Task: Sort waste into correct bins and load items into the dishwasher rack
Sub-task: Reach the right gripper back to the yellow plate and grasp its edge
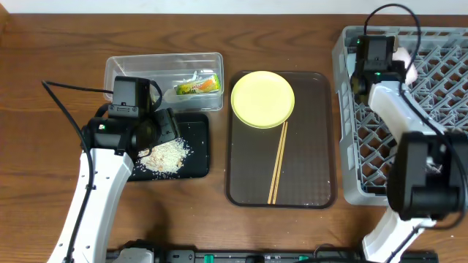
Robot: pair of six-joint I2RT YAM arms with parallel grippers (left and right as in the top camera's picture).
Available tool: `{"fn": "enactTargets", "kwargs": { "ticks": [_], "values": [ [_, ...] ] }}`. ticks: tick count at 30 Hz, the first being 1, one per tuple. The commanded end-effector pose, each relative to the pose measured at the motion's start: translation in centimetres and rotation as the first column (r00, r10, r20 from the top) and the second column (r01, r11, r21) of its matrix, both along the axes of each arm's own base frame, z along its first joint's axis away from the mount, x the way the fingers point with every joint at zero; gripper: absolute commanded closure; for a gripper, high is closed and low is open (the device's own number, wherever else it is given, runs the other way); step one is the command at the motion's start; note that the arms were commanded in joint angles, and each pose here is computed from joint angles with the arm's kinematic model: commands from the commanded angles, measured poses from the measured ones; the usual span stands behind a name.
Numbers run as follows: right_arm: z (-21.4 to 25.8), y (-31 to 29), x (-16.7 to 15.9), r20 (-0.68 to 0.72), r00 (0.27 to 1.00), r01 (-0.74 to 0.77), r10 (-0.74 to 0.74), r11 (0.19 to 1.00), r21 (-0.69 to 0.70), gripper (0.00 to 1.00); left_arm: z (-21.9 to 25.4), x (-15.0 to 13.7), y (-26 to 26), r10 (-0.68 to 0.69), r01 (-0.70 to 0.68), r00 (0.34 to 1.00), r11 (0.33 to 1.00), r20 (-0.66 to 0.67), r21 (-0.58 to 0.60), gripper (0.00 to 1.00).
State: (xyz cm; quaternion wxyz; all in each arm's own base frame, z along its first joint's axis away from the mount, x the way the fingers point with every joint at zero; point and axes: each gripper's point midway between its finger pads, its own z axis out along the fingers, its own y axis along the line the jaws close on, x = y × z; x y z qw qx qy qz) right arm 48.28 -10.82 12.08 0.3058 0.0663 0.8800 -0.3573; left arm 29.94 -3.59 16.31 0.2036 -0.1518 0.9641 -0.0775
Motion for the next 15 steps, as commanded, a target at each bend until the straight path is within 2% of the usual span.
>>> {"fn": "enactTargets", "kwargs": {
  "ticks": [1, 5, 9, 12, 15],
  "values": [
    [4.3, 3.8, 0.7, 0.164, 0.981, -0.141, 0.106, 0.965, 0.220, 0.66, -0.1, 0.0, 0.3, 0.021, -0.021, 1.000, 1.000, -0.005, 0.006, 0.31],
    [7.5, 7.9, -0.2, 0.229, 0.942, -0.314, 0.245, 0.884, 0.347, 0.49, -0.1, 0.0, 0.3, 0.021, -0.021, 1.000, 1.000, -0.005, 0.006, 0.31],
    [8.9, 15.2, -1.8, 0.311, 0.877, -0.480, 0.366, 0.659, 0.579, 0.46, -0.1, 0.0, 0.3, 0.021, -0.021, 1.000, 1.000, -0.005, 0.006, 0.31],
    [8.2, 19.9, -3.4, 0.308, 0.855, -0.499, 0.417, 0.501, 0.707, 0.45, -0.1, 0.0, 0.3, 0.021, -0.021, 1.000, 1.000, -0.005, 0.006, 0.31],
    [6.0, 22.2, -4.4, 0.242, 0.877, -0.438, 0.415, 0.481, 0.760, 0.47, -0.1, 0.0, 0.3, 0.021, -0.021, 1.000, 1.000, -0.005, 0.006, 0.31]
  ]
}}
